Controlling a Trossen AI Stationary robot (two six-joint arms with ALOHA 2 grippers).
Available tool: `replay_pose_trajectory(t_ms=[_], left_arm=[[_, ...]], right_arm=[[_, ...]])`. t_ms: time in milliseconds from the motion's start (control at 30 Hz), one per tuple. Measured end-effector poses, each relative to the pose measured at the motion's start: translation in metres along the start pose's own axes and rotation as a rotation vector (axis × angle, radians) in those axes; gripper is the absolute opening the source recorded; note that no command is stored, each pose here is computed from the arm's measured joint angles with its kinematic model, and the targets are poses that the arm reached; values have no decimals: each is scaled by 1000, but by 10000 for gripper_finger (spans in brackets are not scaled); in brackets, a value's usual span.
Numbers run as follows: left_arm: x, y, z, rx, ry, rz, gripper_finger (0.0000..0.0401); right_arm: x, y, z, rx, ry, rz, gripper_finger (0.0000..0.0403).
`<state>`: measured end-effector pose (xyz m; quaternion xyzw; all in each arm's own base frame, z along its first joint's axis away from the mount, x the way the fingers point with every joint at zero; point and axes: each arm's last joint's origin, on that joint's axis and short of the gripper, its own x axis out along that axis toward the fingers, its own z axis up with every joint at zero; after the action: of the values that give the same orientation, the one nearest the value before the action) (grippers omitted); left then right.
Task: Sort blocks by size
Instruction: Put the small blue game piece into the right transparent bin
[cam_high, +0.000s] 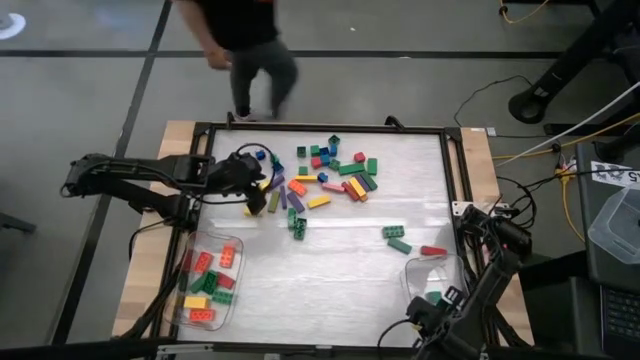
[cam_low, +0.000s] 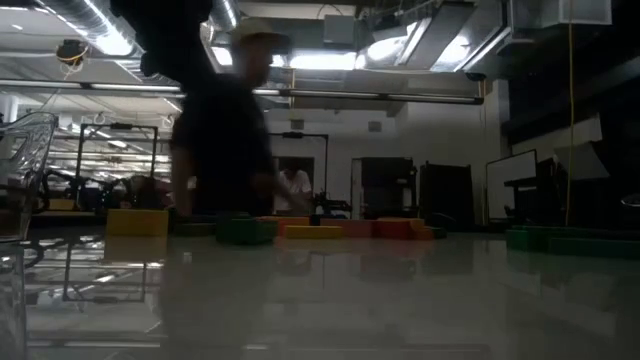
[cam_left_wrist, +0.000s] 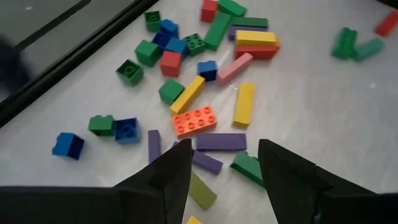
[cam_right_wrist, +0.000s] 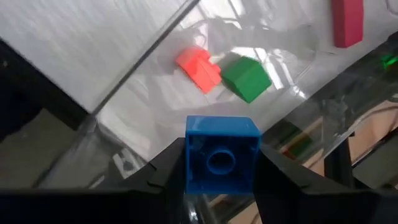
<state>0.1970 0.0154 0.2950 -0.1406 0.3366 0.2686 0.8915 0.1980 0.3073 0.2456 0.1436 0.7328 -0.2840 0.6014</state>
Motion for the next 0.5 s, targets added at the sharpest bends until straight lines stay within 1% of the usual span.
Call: replay_pose_trajectory(t_ms=[167, 267, 333, 500], left_arm=[[17, 7, 3, -34, 42, 71, 172], [31, 13, 5, -70, 76, 123, 173], [41, 18, 6, -88, 101, 161, 173], [63, 34, 8, -127, 161, 250, 172]], right_arm=[[7, -1, 1, 3, -1, -29, 150], [11, -2, 2, 5, -1, -46, 159], [13, -2, 2, 6, -1, -53, 174], [14, -3, 2, 6, -1, -58, 229]])
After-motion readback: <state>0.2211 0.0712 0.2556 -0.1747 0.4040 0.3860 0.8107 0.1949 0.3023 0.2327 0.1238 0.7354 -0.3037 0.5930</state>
